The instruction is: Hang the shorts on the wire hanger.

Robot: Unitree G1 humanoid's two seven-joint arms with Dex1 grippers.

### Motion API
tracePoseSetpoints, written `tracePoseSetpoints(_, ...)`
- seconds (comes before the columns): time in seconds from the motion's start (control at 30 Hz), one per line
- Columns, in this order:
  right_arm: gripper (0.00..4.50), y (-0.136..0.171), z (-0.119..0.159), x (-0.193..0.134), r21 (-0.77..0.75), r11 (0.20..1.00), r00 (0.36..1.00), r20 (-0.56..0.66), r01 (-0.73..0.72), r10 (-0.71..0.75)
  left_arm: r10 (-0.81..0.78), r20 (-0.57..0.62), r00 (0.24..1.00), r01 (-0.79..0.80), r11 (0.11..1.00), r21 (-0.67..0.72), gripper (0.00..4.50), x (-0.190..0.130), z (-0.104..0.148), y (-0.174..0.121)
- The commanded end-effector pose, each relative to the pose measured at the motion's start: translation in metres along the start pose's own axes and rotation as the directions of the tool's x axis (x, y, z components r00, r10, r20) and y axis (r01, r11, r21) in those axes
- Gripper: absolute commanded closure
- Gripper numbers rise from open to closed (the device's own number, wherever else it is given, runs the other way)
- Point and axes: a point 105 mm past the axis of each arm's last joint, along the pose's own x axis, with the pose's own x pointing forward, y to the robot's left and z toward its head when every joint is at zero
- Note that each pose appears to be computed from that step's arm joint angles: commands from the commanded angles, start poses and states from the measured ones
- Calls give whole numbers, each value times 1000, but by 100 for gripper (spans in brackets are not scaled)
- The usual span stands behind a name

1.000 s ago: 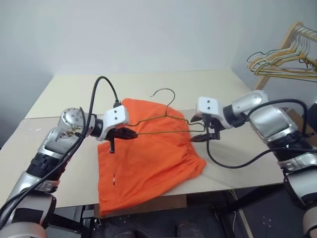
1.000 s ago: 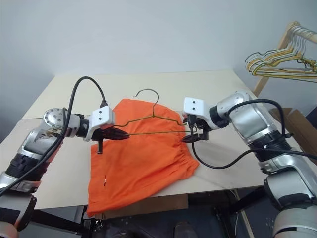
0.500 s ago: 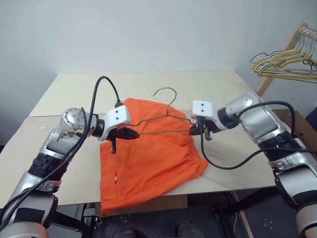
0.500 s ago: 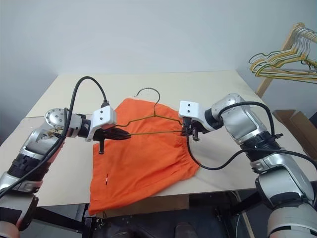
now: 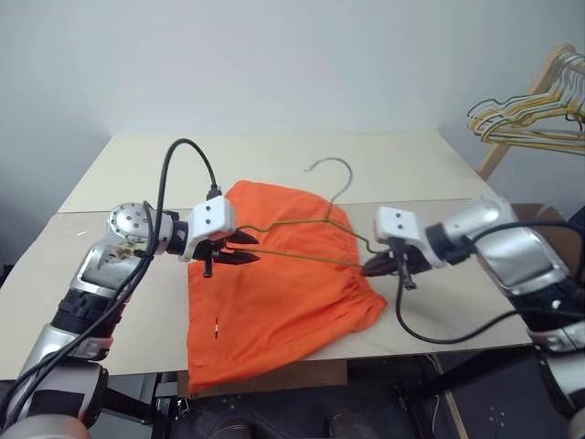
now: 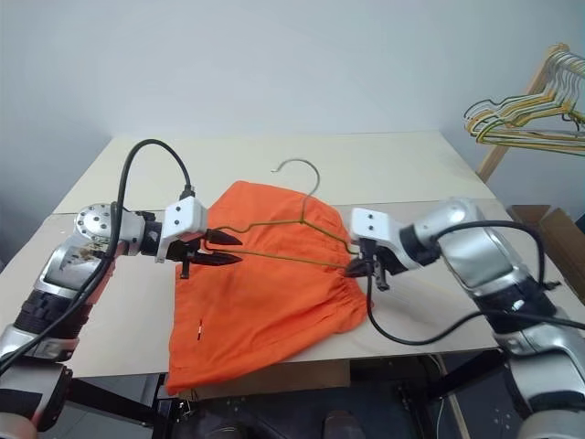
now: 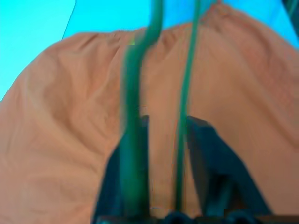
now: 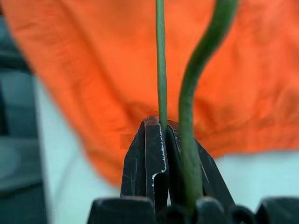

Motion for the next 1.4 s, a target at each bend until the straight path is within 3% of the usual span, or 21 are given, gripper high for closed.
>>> tracePoseSetpoints(0.03,450,1,-8,-25,90,992,996,23,84,-86,87,66,994,-85,996,-31,160,-24,7,10)
tracePoseSetpoints(0.17,450,13,-46,-43,320,937,990,-8,138,-144,95,106,990,-85,992,-98,34,-41,5,-4)
tracePoseSetpoints(0.23,450,20,-69,-51,477,863,984,-23,166,-177,112,161,981,-97,990,-98,1,-42,11,-14)
tracePoseSetpoints(0.33,450,34,-100,-56,686,703,980,-72,184,-186,118,187,975,-87,983,-163,1,-38,16,-27)
tracePoseSetpoints(0.47,450,50,-132,-54,856,487,984,-127,173,-126,50,242,969,-13,989,-150,1,-32,26,-47)
tracePoseSetpoints(0.57,450,51,-140,-49,902,406,988,-109,144,-109,41,237,971,-6,989,-149,1,-29,26,-50)
tracePoseSetpoints(0.7,450,48,-135,-47,922,375,993,-65,99,-101,44,230,972,-11,989,-145,1,-30,25,-48)
tracePoseSetpoints(0.93,450,64,-112,-46,905,419,997,59,-76,54,43,218,975,-13,990,-139,1,-31,26,-48)
tracePoseSetpoints(1.1,450,59,-120,-47,915,402,998,13,-35,57,35,213,976,-7,991,-131,1,-31,27,-49)
tracePoseSetpoints(1.4,450,68,-112,-63,890,435,988,89,-135,123,39,201,979,-11,991,-136,1,-32,25,-52)
